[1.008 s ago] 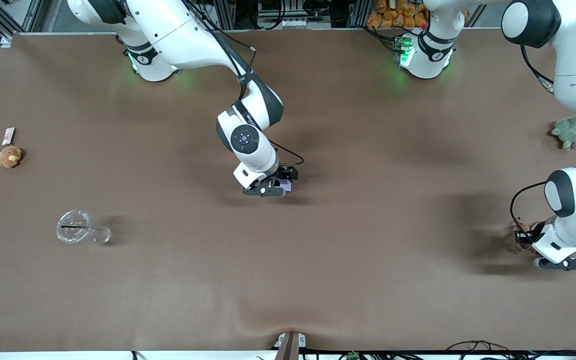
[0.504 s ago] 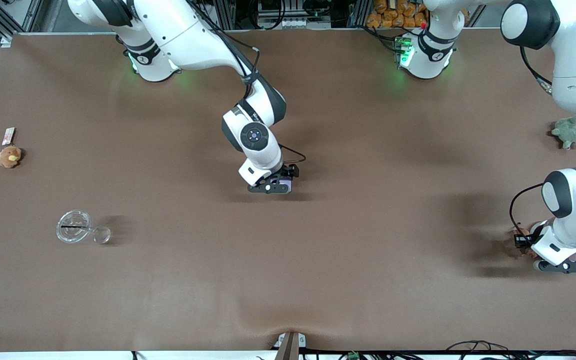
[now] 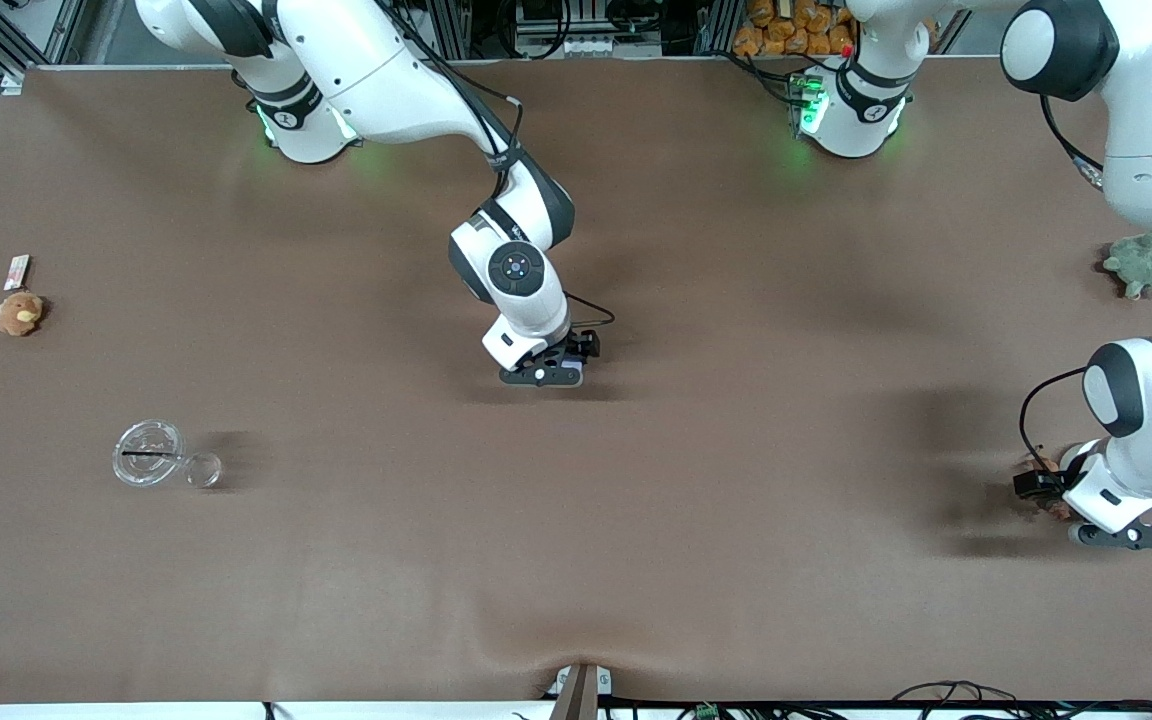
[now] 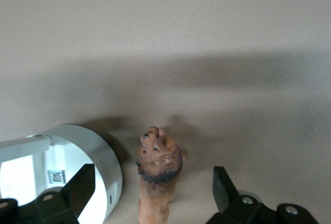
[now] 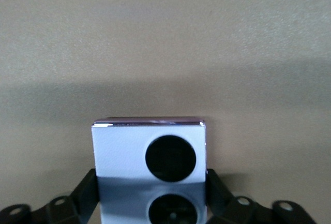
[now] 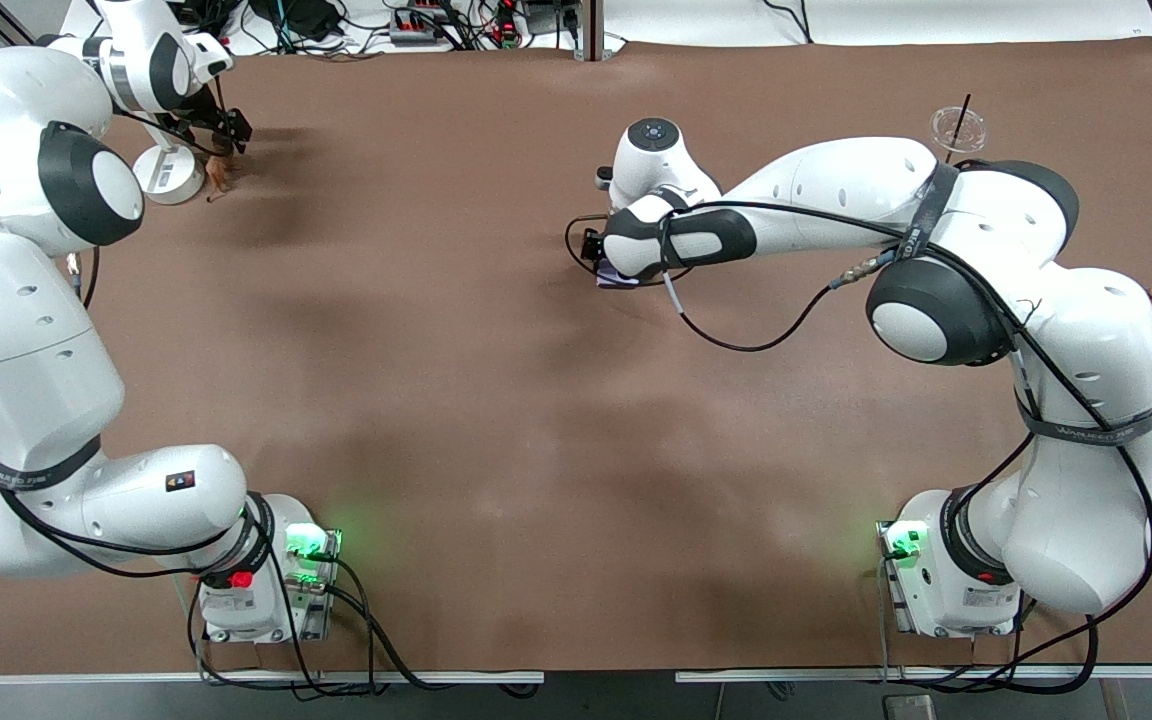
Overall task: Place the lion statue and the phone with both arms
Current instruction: 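Lower the right gripper onto the white phone while the left lowers the lion, then grasp the phone with the right gripper while the left gripper releases the lion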
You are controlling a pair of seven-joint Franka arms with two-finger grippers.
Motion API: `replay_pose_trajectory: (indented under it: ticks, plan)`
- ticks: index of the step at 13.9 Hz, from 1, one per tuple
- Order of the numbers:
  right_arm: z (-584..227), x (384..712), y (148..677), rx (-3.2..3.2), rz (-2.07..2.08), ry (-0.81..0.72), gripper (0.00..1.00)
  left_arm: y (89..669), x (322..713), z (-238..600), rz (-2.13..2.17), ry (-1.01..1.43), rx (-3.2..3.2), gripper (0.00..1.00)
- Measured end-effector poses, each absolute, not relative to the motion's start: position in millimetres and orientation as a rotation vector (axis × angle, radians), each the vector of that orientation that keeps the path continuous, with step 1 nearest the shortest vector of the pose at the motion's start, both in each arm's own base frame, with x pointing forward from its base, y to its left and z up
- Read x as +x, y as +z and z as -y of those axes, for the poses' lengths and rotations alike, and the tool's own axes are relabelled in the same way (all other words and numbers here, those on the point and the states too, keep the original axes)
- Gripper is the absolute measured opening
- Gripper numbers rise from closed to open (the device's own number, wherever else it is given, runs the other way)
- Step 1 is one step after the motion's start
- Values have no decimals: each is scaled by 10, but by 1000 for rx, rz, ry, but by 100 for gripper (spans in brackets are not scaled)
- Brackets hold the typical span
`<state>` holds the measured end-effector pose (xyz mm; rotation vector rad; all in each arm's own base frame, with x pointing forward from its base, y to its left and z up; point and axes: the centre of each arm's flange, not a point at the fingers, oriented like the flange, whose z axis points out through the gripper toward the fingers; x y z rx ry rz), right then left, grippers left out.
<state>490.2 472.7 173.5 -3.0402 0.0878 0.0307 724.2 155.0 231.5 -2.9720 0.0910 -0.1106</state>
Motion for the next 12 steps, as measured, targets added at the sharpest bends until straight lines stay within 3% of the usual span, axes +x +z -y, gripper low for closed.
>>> replay_pose_trajectory:
  ticks: [3,7,12]
  plan:
    - [-4728,4916,1744,-3045,-98,39,84,2745,7301,-1441,-103,-155,-2965,100]
    - [-4712,5042,1889,-3073,-122,88,84,3768,7161,-1029,-135,-73,-2988,100]
    - [-4134,5622,2062,-3082,-299,80,84,4539,6870,-612,-163,27,-3021,100]
